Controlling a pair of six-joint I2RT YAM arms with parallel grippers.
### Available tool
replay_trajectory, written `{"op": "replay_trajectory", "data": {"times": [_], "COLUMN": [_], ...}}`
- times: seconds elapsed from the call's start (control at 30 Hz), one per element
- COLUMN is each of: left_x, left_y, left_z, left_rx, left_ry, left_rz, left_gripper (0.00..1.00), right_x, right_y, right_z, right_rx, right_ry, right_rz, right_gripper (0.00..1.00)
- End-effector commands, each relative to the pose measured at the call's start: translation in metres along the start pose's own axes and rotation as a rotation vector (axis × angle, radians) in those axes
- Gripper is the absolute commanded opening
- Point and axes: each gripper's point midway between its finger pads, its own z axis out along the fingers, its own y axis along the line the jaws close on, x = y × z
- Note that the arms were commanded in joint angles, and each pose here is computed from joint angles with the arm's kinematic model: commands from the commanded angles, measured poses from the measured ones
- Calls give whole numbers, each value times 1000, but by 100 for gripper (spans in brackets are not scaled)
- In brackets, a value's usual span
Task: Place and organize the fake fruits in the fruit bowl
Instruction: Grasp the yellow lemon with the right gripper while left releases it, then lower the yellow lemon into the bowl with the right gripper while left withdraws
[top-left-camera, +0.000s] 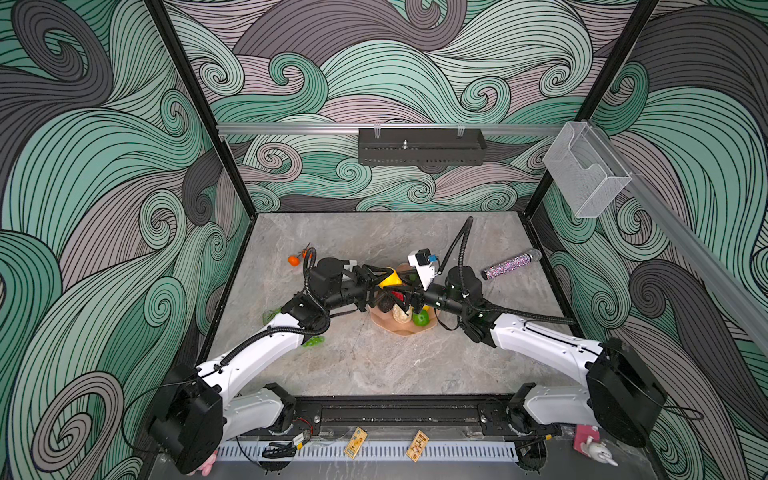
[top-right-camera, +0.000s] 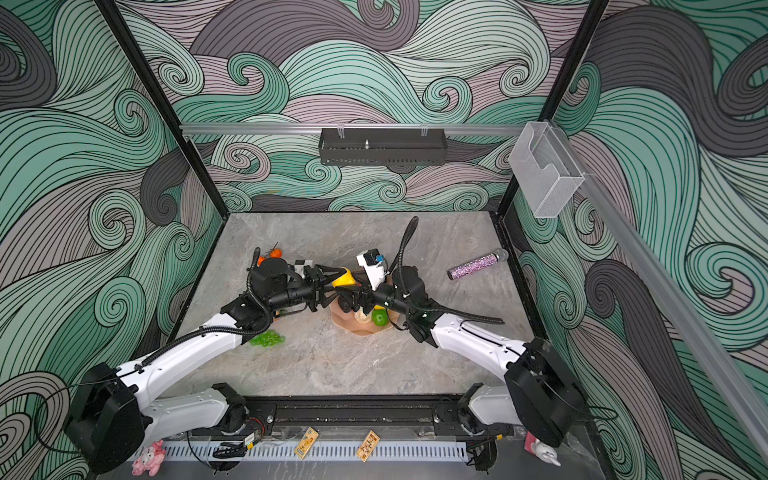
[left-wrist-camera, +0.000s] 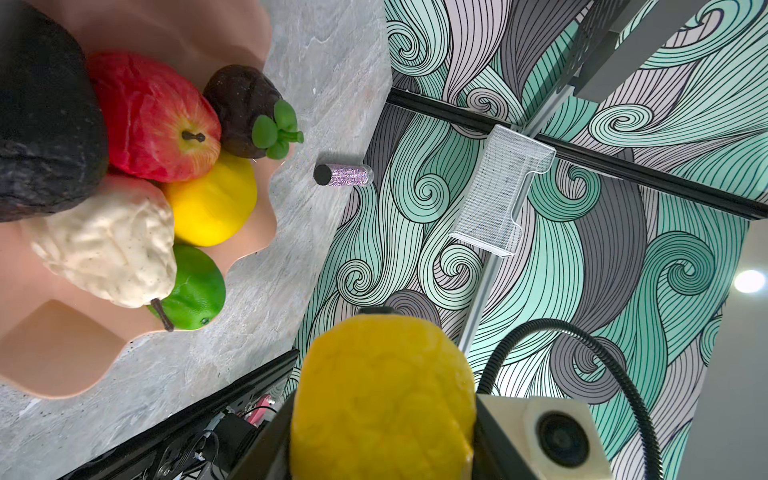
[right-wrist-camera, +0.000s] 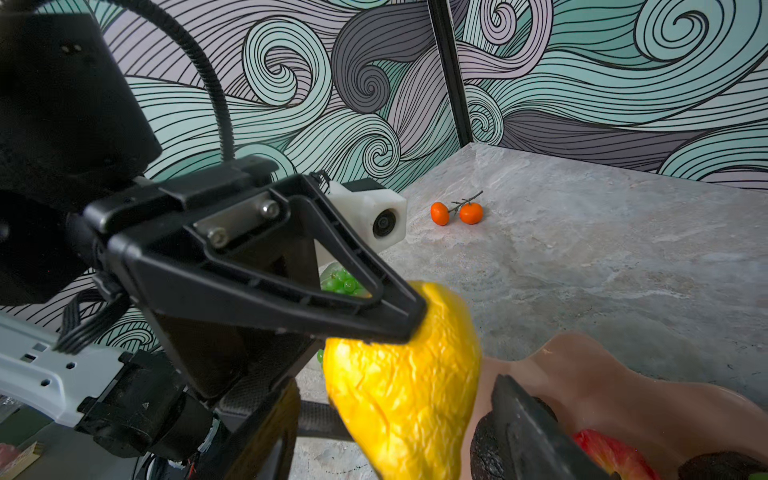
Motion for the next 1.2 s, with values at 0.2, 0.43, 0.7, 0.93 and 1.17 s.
{"op": "replay_trajectory", "data": {"times": [0.2,0.43,0.7,0.93,1.17], "left_x": [8,7,7,-19,-66], "left_y": [-2,-1,-3,-4,9], "left_z": [5,7,7,-37,-131], "left_rx": [16,16,4,-148,-400], "left_ry": [42,48,45,-110,-459], "left_rz": [1,0,54,294,607], "left_gripper": [48,48,62,81,89], "right_x": [-20,-15,-13,-3,16], "right_y": [-1,-2,-4,-21,-47], "right_z": [8,10,9,0,2], "right_rx": [0,-1,20,144,283], "right_ry": [-34,-17,11,112,286], "right_rz": [-4,0,6,-6,-2], "right_gripper": [63,54,47,46,44]}}
